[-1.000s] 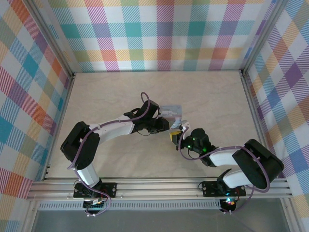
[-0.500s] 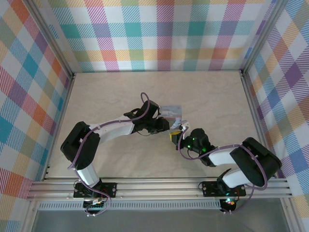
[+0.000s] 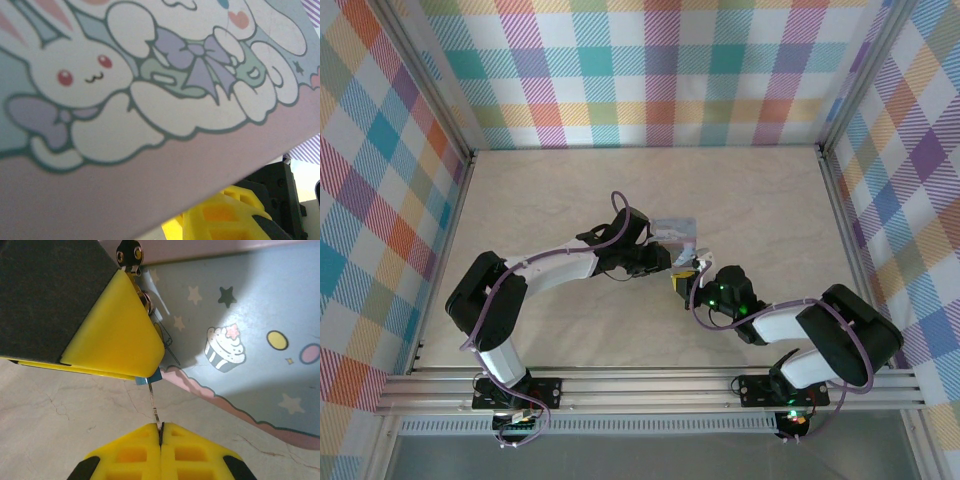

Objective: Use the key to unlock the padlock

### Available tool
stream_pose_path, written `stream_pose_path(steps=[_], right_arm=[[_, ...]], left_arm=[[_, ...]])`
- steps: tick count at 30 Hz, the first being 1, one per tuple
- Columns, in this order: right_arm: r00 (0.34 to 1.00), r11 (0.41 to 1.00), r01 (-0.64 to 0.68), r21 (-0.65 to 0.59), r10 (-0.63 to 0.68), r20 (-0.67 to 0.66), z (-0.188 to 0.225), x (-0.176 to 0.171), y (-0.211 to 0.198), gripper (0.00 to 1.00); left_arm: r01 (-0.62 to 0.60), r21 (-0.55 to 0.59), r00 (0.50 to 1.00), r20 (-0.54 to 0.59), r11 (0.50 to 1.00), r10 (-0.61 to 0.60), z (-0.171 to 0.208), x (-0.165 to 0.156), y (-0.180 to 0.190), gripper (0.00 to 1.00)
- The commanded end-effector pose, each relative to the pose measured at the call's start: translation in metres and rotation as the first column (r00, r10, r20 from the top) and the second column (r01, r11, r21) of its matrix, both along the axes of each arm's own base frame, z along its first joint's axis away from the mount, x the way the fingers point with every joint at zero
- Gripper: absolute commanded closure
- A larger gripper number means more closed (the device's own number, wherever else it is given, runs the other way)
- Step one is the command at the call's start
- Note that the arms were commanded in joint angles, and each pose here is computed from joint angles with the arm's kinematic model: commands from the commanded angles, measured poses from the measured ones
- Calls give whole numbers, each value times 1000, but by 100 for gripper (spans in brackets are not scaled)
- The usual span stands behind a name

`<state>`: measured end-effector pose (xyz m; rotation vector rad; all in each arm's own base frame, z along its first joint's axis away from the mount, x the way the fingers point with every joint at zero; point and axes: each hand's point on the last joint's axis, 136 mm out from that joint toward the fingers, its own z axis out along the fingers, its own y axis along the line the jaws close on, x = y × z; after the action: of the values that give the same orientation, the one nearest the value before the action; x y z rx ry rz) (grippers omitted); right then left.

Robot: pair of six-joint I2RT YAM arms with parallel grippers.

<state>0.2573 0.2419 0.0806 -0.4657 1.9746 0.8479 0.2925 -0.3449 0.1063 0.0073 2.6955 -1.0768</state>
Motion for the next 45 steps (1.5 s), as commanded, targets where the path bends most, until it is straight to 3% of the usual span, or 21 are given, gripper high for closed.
stream_pose_path(steps=[1,45], right_arm=[[999,999,5,48,-7,42,14,3,0,99],[999,997,-28,79,25,40,20,2,-1,99]], left_arm=[[13,-57,999,39,998,-11,19,3,-3,87],[39,-89,999,3,995,-39,19,3,2,88]])
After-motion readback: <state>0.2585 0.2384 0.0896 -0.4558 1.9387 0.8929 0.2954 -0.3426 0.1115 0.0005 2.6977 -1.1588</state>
